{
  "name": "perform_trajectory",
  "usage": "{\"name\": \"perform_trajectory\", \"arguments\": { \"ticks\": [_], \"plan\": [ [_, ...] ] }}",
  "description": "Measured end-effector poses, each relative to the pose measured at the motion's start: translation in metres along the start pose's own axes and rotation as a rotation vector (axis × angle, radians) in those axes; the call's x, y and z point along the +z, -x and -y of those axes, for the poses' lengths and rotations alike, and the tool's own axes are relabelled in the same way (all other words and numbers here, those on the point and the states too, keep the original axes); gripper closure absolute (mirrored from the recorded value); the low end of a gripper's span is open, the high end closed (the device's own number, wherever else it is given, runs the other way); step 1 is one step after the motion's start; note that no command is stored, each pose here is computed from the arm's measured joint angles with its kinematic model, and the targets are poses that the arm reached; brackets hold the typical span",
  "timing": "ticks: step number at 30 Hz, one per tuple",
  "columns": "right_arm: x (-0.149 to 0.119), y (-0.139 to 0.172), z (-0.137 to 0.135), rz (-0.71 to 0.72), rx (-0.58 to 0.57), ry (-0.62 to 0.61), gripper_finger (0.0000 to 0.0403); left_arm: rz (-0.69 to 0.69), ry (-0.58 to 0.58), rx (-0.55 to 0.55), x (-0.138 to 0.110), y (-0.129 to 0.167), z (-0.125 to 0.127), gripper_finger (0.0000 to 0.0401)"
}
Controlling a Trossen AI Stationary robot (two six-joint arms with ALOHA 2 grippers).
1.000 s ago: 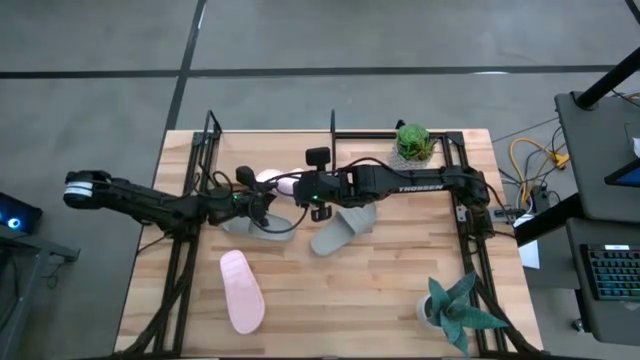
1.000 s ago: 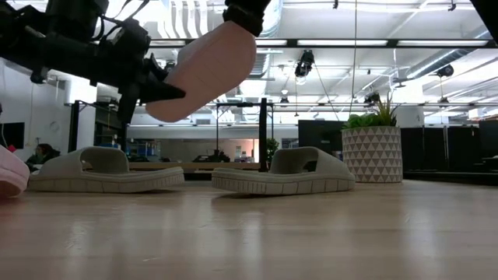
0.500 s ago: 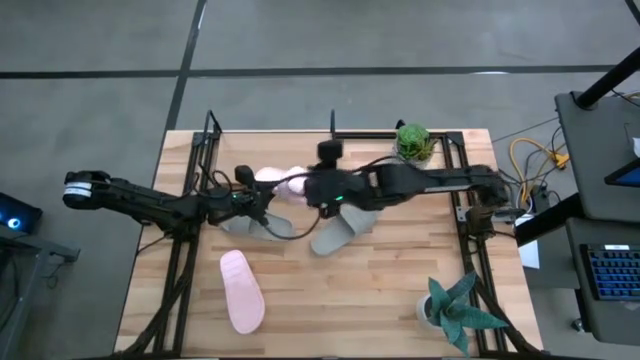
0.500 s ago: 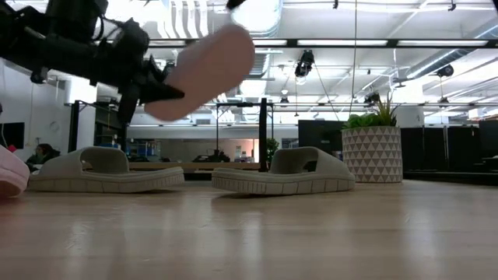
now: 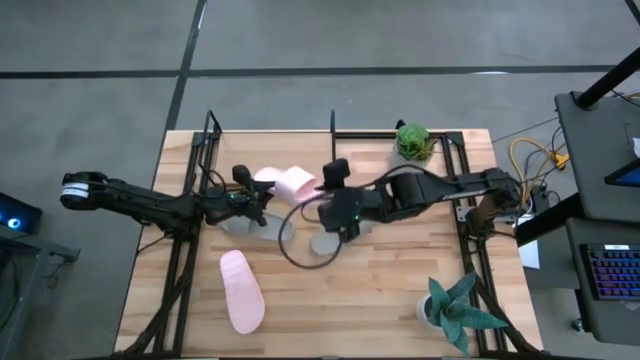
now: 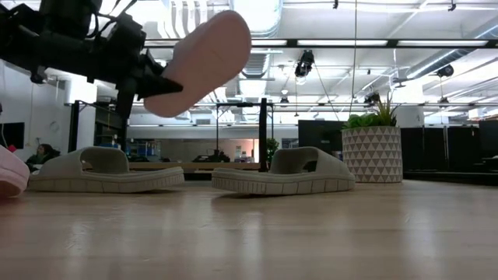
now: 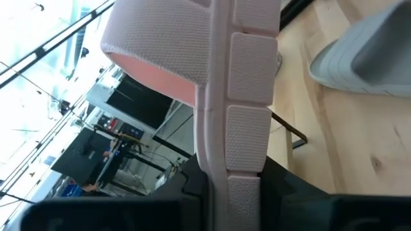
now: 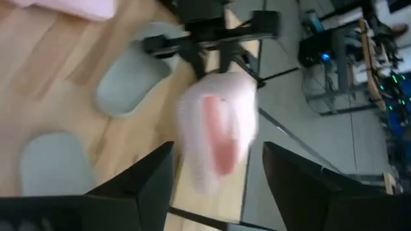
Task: Pick and place slides into the shelf
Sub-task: Put the top pink slipper on the shelf
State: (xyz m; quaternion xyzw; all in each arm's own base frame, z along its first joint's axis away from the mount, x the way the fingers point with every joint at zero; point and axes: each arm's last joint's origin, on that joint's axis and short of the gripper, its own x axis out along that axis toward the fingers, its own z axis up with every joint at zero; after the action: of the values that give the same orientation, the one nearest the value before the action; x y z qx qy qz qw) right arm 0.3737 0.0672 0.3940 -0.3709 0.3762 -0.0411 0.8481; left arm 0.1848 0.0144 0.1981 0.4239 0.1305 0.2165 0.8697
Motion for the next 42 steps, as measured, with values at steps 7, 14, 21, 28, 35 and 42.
{"name": "perform_trajectory", "arguments": {
  "ticks": [7,14,21,28,35,42],
  "plan": [
    [-0.003,-0.012,-0.014,-0.022,0.019,0.023,0.0184,0.094,0.018,-0.033,0.004,0.001,-0.002,0.0353],
    [-0.004,-0.018,-0.014,-0.005,0.004,0.003,0.0183,0.122,0.032,-0.015,0.006,0.002,-0.004,0.0354],
    [-0.004,-0.022,-0.013,0.002,-0.007,-0.012,0.0184,0.155,0.042,-0.013,0.008,0.002,-0.005,0.0354],
    [-0.003,-0.023,-0.011,0.022,-0.023,-0.015,0.0218,0.259,0.052,-0.045,0.012,0.003,-0.006,0.0354],
    [-0.003,-0.025,-0.012,0.025,-0.018,-0.015,0.0347,0.259,0.055,-0.037,0.013,0.003,-0.007,0.0354],
    [-0.005,-0.027,-0.014,-0.002,-0.064,-0.048,0.0374,0.253,0.1,-0.035,0.013,0.003,-0.008,0.0332]
  ]
}}
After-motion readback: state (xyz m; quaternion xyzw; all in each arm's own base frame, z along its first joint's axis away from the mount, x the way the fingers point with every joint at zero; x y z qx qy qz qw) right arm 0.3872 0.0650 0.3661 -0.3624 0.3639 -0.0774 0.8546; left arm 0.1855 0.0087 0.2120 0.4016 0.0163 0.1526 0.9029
